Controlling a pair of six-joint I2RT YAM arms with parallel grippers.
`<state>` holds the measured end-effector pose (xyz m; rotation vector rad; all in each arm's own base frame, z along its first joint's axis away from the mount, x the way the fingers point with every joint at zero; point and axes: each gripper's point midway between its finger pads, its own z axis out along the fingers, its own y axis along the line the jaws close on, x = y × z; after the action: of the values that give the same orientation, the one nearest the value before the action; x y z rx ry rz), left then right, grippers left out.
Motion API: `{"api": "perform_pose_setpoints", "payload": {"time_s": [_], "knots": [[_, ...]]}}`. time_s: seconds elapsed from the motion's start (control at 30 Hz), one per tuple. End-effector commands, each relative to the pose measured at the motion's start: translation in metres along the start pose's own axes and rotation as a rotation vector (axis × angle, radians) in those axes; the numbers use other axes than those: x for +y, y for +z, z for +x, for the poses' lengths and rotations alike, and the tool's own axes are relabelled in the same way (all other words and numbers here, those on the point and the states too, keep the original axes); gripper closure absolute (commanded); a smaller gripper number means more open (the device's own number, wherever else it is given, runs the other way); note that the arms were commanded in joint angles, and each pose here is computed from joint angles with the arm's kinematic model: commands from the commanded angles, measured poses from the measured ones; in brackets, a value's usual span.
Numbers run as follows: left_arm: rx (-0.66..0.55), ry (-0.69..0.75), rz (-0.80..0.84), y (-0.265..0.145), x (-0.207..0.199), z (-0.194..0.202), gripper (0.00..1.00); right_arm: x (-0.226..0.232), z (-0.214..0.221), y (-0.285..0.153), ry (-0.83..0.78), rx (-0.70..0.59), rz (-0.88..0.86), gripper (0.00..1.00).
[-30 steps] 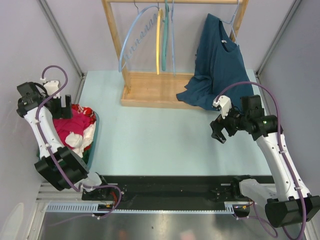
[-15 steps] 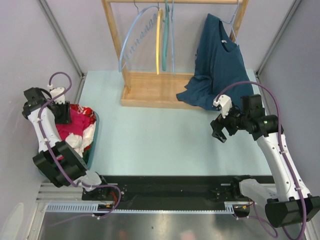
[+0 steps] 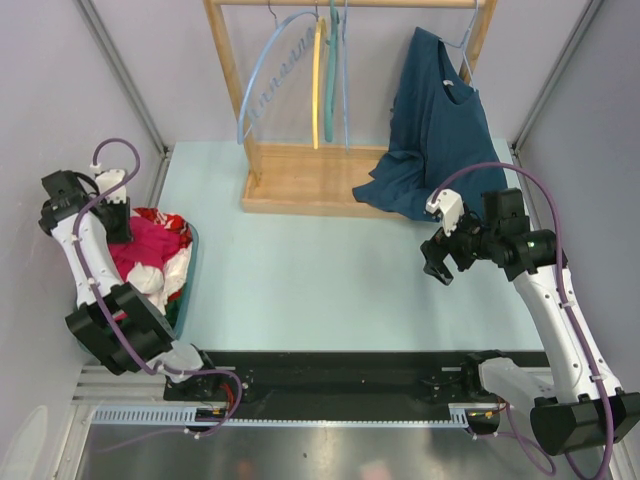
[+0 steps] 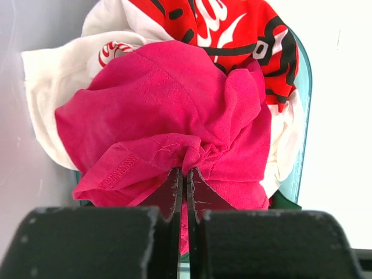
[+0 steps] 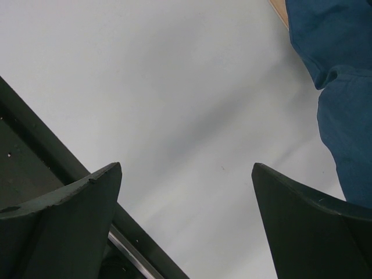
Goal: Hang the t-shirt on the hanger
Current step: Pick up the T-shirt and place it in the bin.
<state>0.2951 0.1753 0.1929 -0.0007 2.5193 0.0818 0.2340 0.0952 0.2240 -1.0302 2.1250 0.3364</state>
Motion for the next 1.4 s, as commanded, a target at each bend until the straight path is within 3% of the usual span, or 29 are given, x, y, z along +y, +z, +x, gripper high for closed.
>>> {"api": "perform_pose_setpoints", "payload": {"time_s": [0.0,0.57,0.77,1.2,1.37], "knots": [[-0.104,0.016,-0.067,-0.028,0.01,-0.026,1.0,-0.004,-0.017,-0.011,-0.048,-0.047,0.034,0.0],[-0.572,0.039,-0.22,-0.193,-0.022,-0.106,1.0,-0.007,-0.027,-0.01,-0.072,-0.044,0.031,0.0],[-0.801,0.086,-0.257,-0.262,-0.037,-0.145,1.0,-0.006,-0.029,-0.01,-0.078,-0.049,0.028,0.0],[-1.316,0.122,-0.096,-0.393,-0.092,-0.219,1.0,-0.008,-0.036,-0.014,-0.086,-0.057,0.036,0.0],[-1.473,0.136,0.072,-0.433,-0.122,-0.234,1.0,-0.008,-0.038,-0.013,-0.085,-0.065,0.037,0.0]]}}
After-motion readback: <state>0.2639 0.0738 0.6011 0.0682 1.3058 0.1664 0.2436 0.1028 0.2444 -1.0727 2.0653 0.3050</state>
